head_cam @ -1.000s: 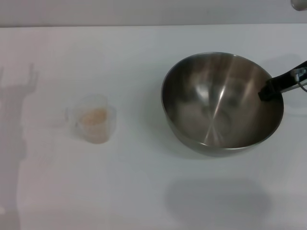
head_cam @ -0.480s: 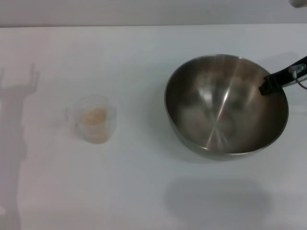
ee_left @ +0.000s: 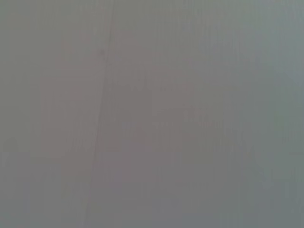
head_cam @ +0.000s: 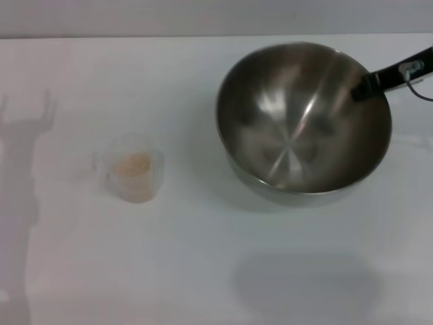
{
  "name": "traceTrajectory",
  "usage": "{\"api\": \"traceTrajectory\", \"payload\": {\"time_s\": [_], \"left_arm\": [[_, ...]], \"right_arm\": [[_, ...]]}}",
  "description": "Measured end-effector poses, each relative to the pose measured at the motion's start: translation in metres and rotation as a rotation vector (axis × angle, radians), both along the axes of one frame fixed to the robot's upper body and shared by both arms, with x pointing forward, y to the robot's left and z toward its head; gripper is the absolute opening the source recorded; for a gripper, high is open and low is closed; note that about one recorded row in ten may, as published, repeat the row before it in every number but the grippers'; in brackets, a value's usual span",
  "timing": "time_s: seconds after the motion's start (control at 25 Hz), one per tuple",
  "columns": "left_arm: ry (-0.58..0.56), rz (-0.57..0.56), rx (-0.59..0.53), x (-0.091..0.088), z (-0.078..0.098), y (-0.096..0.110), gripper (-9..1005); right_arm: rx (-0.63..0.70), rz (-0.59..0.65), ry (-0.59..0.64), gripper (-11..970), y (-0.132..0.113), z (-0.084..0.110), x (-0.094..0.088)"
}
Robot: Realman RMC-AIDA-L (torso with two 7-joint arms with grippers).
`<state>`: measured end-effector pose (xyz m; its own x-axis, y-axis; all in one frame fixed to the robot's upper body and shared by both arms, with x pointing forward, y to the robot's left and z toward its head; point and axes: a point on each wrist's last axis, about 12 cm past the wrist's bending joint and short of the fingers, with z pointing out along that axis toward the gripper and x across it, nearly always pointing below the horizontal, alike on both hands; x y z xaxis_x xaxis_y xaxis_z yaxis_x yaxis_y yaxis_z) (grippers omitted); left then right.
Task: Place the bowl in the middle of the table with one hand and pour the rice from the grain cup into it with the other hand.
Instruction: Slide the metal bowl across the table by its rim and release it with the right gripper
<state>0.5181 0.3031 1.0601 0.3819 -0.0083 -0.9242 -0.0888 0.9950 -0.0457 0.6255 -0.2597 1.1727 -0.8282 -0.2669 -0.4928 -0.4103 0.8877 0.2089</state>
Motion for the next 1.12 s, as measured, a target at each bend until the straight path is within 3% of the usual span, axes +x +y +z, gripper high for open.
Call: {"api": "traceTrajectory", "payload": {"time_s": [0.4, 0.76, 1.12], "left_arm": [[-0.006, -0.007, 0.002, 0.001, 0.001, -0.002, 763], [-0.006, -0.012, 0.004, 0.001, 0.001, -0.003, 762], [-0.002, -0.012, 0.002, 0.0, 0.0, -0.002, 760]], "right_arm": [[0.035, 0.067, -0.021, 4, 0.023, 0.004, 0.005], [0.043, 0.119, 0.039, 7, 0.047, -0.011, 0.01], [0.037, 0.114, 0.083, 10, 0.049, -0.024, 0.009]]}}
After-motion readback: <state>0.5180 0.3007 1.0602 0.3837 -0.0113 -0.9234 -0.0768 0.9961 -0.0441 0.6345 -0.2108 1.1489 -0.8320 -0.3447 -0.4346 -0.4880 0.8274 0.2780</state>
